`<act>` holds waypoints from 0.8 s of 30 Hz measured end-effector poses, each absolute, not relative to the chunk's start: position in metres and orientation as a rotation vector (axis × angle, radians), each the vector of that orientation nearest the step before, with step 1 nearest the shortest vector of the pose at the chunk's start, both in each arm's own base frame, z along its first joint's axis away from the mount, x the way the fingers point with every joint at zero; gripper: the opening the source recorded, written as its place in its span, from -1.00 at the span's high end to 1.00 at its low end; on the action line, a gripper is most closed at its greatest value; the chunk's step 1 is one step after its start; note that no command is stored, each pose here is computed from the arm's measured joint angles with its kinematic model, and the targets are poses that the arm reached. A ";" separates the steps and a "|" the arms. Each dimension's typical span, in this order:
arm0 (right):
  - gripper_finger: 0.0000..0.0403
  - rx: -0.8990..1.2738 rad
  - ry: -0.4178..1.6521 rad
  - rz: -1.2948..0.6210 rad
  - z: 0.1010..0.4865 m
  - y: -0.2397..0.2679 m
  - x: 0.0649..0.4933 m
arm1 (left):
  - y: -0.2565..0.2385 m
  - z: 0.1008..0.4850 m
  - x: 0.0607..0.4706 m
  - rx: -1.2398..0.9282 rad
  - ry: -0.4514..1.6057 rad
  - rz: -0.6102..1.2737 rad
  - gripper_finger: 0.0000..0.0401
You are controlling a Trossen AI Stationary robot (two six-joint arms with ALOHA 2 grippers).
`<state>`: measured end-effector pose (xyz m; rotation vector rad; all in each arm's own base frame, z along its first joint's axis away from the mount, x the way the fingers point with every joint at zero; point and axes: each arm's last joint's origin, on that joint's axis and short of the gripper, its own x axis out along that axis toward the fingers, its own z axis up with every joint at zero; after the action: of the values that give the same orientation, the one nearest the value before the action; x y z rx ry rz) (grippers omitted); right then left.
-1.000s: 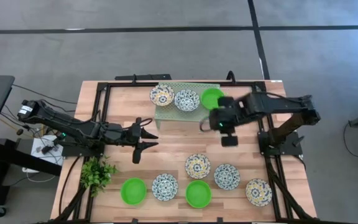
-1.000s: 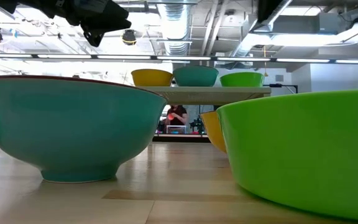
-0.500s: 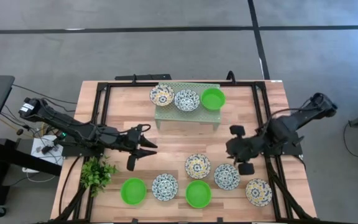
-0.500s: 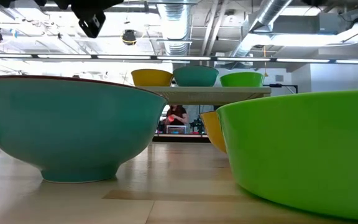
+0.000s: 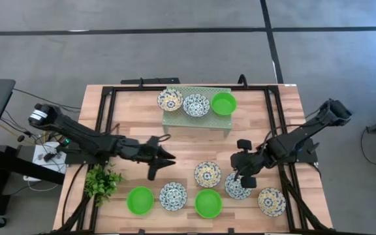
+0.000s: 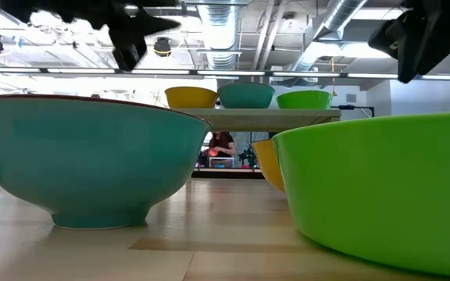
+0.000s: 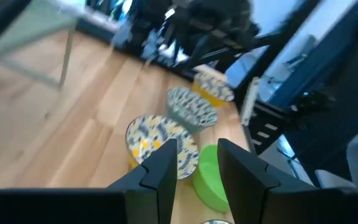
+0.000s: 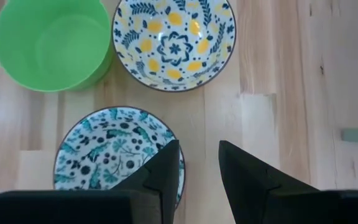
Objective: Pick & Place Mini bowls
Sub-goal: Stack the bottom blue patterned bowl on the blue patterned bowl on the shelf
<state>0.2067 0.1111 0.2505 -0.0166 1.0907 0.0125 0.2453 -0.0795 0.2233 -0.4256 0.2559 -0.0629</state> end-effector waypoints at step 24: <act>0.48 0.015 1.070 -0.085 0.233 0.093 0.220 | -0.068 0.187 0.299 -0.603 0.504 0.010 0.42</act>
<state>0.2198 0.0930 0.2334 0.0151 1.0705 -0.0846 0.2994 -0.0676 0.1868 -0.6028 0.5038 0.0096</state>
